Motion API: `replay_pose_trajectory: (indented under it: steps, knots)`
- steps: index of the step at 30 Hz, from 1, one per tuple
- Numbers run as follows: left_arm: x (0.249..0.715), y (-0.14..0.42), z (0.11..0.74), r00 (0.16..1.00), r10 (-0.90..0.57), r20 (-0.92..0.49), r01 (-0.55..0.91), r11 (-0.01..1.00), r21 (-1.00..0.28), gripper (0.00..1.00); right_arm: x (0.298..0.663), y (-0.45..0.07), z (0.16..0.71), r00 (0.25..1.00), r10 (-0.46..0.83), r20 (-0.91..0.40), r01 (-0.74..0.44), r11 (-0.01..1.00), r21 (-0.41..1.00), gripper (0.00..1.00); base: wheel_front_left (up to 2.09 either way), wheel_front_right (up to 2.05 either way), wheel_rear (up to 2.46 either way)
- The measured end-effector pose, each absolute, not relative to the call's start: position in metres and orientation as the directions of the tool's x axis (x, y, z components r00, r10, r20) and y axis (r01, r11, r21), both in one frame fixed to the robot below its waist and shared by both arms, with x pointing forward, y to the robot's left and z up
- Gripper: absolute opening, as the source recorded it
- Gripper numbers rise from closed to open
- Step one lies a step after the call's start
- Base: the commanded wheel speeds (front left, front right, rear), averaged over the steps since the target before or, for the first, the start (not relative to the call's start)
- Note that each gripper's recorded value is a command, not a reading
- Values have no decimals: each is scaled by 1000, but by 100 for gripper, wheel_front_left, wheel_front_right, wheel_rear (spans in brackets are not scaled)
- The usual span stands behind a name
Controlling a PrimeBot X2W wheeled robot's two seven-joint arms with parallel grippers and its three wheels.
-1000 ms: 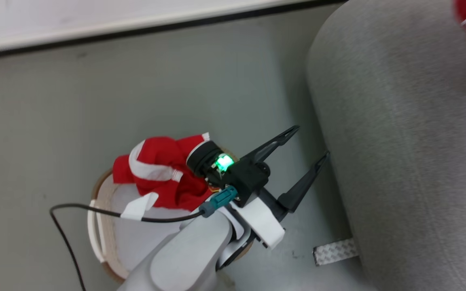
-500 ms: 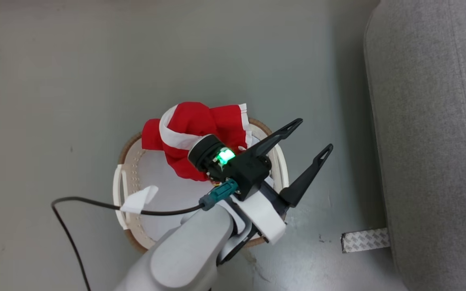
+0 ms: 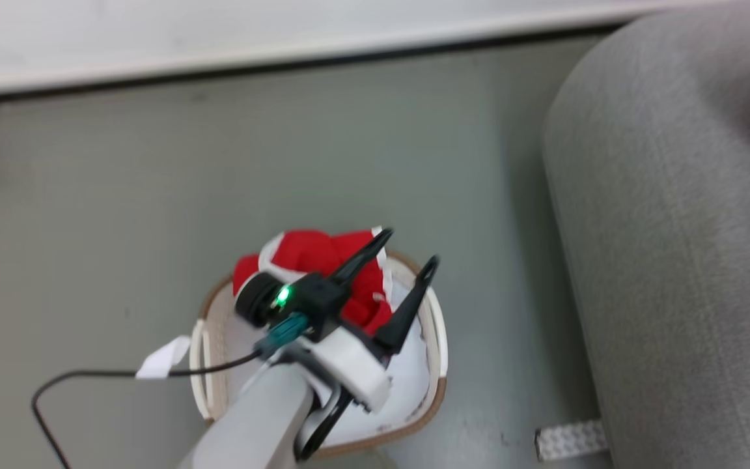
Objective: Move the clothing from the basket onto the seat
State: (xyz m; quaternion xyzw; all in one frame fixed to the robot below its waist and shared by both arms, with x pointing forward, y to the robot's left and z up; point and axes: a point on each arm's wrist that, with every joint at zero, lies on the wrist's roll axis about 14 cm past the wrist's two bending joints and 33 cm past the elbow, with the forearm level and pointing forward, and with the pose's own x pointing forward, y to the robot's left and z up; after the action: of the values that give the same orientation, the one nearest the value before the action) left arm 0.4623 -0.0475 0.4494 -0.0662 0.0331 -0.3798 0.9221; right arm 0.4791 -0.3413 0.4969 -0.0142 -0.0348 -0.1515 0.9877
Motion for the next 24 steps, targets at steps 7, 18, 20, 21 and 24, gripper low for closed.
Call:
replay_pose_trajectory:
  steps: [7,18,20,21,24]
  knots:
    - [446,4,468,839,-543,-12,533,828,-175,100,442,-296,530,967,-201,158,204,979,-4,100,0,0,0]
    - [389,91,490,962,-273,17,272,950,-150,100,388,-221,554,974,-31,224,20,999,50,100,0,0,0]
    - [381,105,494,972,-233,31,235,962,-141,100,382,-211,554,974,-5,226,-8,998,58,100,0,0,0]
    - [377,112,495,977,-209,34,212,967,-140,100,380,-205,553,975,7,224,-20,998,58,100,0,0,0]
    - [365,129,497,986,-160,44,164,978,-127,100,371,-188,547,977,46,207,-60,996,67,100,0,0,0]
